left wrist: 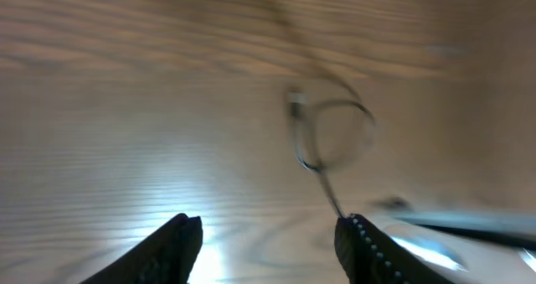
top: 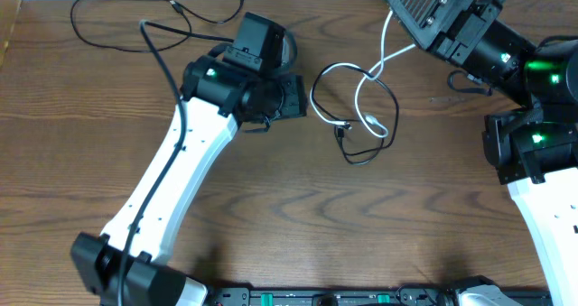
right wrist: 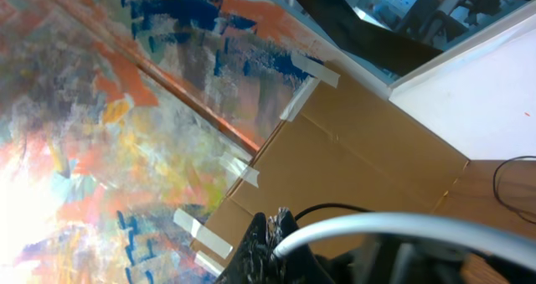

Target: Untangle cables

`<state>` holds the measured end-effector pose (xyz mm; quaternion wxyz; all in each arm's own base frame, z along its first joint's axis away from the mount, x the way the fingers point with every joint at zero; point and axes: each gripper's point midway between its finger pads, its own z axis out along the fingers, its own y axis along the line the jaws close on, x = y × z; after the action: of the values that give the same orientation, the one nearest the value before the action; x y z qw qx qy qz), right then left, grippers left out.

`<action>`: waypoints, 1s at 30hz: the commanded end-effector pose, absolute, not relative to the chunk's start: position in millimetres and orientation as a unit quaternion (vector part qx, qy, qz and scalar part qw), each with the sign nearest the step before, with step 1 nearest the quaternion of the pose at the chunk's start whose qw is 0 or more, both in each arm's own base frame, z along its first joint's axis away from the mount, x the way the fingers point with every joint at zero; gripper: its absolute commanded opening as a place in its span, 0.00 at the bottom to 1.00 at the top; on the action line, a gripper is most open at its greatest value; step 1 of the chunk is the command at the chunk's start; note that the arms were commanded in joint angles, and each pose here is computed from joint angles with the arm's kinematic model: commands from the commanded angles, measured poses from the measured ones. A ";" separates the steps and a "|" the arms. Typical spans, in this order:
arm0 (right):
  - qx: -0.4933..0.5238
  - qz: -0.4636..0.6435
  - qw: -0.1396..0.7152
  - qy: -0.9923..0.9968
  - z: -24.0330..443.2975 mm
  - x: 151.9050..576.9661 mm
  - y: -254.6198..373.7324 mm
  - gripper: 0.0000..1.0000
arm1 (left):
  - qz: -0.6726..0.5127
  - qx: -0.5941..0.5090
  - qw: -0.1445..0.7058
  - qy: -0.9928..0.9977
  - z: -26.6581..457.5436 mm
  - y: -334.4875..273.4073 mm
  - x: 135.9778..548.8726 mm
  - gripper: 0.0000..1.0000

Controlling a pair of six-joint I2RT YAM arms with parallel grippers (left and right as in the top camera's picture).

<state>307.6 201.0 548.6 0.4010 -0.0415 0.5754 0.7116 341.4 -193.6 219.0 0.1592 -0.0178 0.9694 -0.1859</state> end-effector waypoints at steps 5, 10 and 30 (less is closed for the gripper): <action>-0.046 0.710 0.405 0.574 551.9 305.7 198.3 0.01 | -0.071 -0.077 0.112 0.988 162.3 -152.4 355.2 0.46; -0.026 0.686 0.417 0.595 537.5 319.8 195.0 0.01 | -0.119 -0.084 0.080 0.986 168.0 -155.1 345.0 0.46; 0.090 0.600 0.343 0.717 435.5 364.6 208.9 0.01 | -0.308 0.030 0.026 0.950 210.7 -206.4 307.4 0.47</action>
<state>385.4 184.4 381.0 0.3422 0.1953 0.7623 0.5135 301.4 -226.6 217.9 0.0112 0.0719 0.9273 -0.3671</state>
